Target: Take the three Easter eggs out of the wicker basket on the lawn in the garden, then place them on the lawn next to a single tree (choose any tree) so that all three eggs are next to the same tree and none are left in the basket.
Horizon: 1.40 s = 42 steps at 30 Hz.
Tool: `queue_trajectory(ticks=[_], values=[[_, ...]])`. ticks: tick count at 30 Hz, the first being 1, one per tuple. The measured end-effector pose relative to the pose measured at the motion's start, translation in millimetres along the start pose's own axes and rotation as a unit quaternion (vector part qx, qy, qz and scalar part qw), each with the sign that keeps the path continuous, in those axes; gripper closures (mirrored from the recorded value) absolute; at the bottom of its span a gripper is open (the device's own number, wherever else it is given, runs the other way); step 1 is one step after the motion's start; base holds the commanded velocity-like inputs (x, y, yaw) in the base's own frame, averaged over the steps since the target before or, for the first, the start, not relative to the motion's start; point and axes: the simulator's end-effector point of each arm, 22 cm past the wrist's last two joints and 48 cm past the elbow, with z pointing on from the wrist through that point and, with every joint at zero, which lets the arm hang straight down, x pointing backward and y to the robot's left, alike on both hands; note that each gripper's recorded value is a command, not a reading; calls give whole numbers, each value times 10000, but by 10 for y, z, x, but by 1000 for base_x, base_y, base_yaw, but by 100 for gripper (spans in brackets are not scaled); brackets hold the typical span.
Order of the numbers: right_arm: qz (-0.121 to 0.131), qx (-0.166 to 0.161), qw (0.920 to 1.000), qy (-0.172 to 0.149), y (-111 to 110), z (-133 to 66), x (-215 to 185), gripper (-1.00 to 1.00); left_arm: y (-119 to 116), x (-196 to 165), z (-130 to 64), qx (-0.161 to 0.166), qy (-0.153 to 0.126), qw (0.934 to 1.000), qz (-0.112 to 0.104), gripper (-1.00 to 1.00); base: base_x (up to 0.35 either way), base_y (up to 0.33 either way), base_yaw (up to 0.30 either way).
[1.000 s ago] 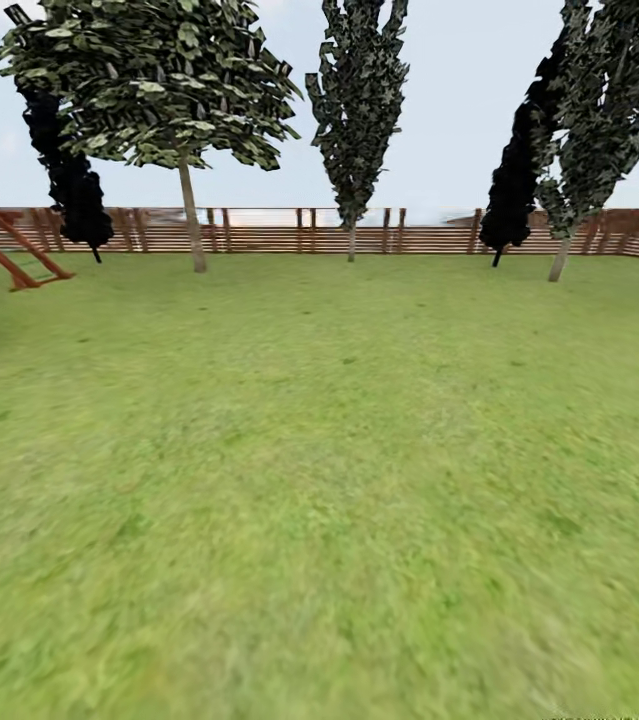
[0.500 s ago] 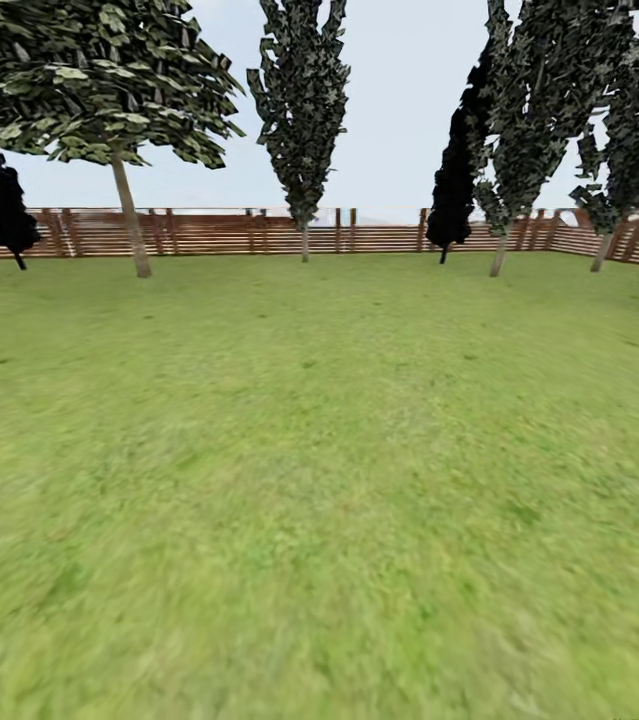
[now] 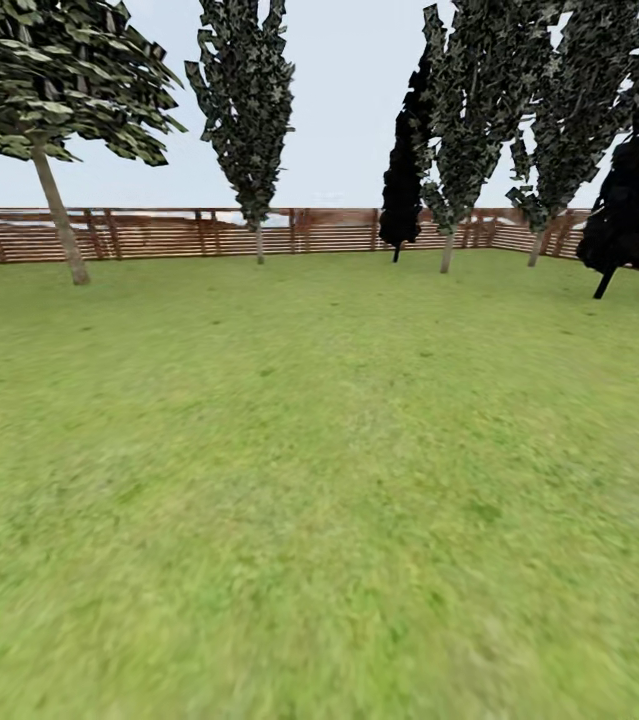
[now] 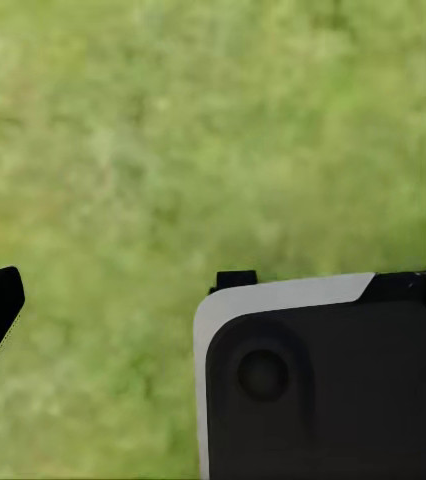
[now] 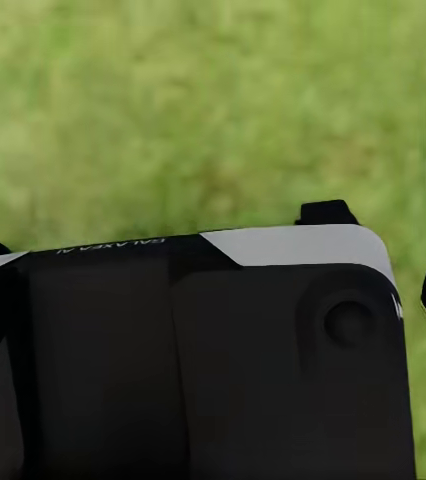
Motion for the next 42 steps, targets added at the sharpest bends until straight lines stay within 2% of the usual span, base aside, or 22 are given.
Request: queue_trajectory(ticks=[14, 42], values=[[-4, -7, 10000, 3, 5, -1, 0, -100, -11, -2, 1, 9, 0, 10000, 4, -100, 332, -110, -52], [-56, -38, 9999, -90, 24, -14, -71, -100, -66, -54, 9, 101, -58, 9999, 122, -100, 331, -112, -263]])
